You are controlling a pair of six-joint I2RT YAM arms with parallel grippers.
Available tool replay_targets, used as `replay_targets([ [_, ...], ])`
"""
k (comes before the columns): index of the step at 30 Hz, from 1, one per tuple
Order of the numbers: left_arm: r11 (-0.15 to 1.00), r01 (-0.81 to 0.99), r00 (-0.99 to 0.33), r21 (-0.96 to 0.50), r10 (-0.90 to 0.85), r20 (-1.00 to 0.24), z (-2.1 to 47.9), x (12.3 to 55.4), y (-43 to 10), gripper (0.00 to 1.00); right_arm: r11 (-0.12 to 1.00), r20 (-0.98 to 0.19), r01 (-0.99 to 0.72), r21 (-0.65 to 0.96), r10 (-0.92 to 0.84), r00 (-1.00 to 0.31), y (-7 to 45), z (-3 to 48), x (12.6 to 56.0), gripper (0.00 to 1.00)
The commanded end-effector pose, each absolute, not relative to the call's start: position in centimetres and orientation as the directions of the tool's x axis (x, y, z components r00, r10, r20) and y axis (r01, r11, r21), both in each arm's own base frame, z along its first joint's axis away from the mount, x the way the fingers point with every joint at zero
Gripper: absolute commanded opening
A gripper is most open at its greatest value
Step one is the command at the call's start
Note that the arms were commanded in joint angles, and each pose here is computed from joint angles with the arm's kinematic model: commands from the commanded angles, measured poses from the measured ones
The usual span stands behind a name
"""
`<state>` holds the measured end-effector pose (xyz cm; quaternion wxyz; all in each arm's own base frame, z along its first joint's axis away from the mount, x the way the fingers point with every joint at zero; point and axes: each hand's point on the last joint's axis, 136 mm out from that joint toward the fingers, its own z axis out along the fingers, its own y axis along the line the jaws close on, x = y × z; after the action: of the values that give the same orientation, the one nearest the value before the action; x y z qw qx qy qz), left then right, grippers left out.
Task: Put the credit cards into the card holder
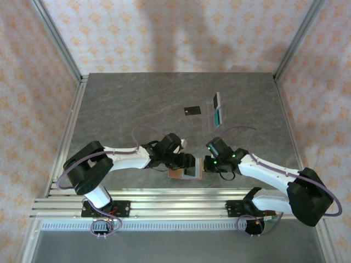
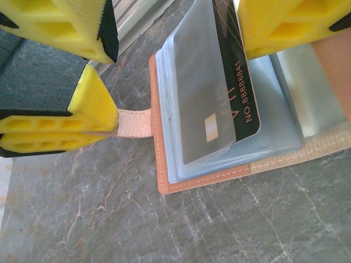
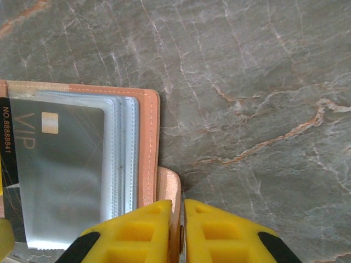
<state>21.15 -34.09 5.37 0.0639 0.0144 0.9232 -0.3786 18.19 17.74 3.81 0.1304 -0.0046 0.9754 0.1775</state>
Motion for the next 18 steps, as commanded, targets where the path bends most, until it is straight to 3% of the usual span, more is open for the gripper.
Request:
replay_targets([
  [1, 0.752, 0.069, -0.990, -0.656, -0.027, -0.135, 4.8, 21.6, -33.9, 0.58, 0.934, -0.268, -0.049, 0.353, 0.051, -0.962, 17.8, 3.9, 18.2, 0.13],
  [18, 0.811, 0.094, -0.989, -0.578, 0.012, -0.145, 5.7, 20.7, -31.6, 0.56, 0.945, -0.285, -0.051, 0.322, 0.045, -0.958, 16.9, 4.1, 18.1, 0.13],
])
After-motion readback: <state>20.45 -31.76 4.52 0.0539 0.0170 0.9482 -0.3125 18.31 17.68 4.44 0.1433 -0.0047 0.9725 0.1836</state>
